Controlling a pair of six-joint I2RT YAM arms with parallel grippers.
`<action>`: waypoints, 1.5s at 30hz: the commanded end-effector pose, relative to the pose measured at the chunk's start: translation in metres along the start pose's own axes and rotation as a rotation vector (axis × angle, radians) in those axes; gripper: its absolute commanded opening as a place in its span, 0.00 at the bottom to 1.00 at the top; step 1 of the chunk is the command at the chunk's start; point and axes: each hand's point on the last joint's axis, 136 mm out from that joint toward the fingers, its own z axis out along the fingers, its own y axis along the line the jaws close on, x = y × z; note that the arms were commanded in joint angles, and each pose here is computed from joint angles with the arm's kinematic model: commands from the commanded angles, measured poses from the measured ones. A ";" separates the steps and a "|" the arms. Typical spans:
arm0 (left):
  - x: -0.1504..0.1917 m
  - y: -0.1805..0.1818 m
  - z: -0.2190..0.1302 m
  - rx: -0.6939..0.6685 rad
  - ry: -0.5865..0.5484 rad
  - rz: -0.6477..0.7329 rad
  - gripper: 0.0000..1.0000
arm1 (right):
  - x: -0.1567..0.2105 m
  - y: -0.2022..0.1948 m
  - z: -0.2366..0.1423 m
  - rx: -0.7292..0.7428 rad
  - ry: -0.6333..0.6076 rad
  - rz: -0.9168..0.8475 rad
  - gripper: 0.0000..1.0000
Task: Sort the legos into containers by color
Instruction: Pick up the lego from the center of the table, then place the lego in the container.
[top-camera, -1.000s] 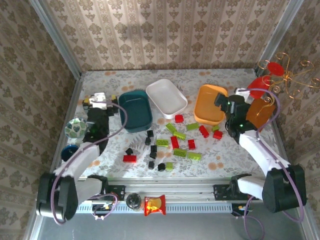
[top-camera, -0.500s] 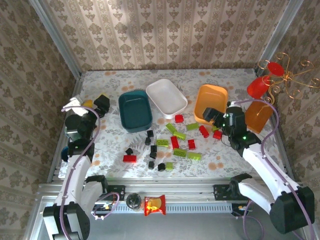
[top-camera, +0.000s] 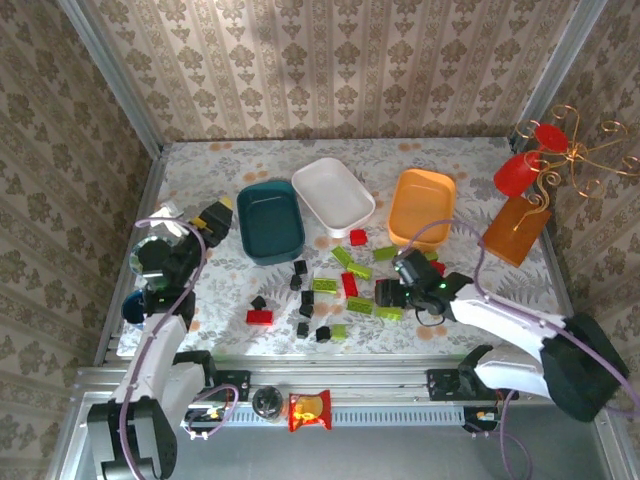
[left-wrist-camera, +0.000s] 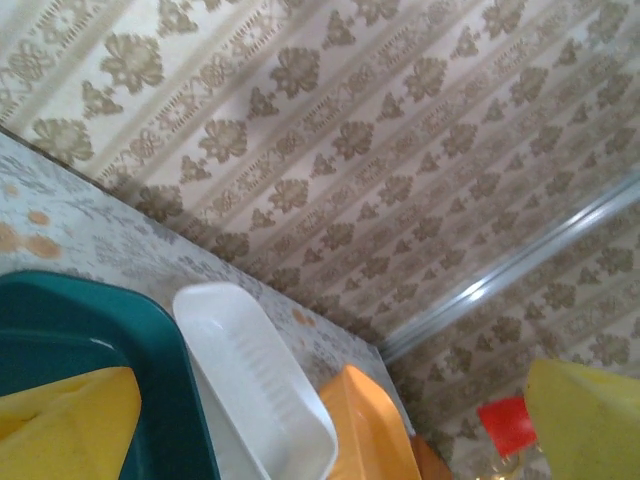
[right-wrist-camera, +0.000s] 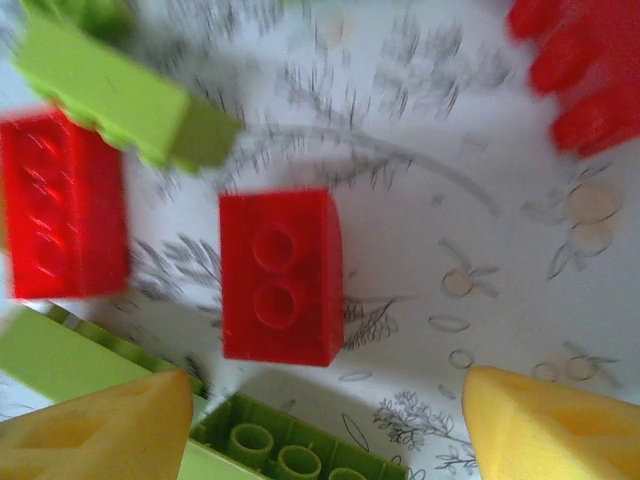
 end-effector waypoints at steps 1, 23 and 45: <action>0.010 -0.019 -0.005 0.005 0.054 0.103 1.00 | -0.016 0.010 0.005 0.023 -0.050 -0.037 0.72; 0.003 -0.009 -0.032 -0.062 -0.074 -0.085 1.00 | -0.049 0.017 0.022 0.083 -0.101 -0.099 0.31; 0.020 -0.038 -0.032 -0.065 0.103 0.139 1.00 | -0.216 -0.103 -0.012 0.238 -0.326 0.321 0.24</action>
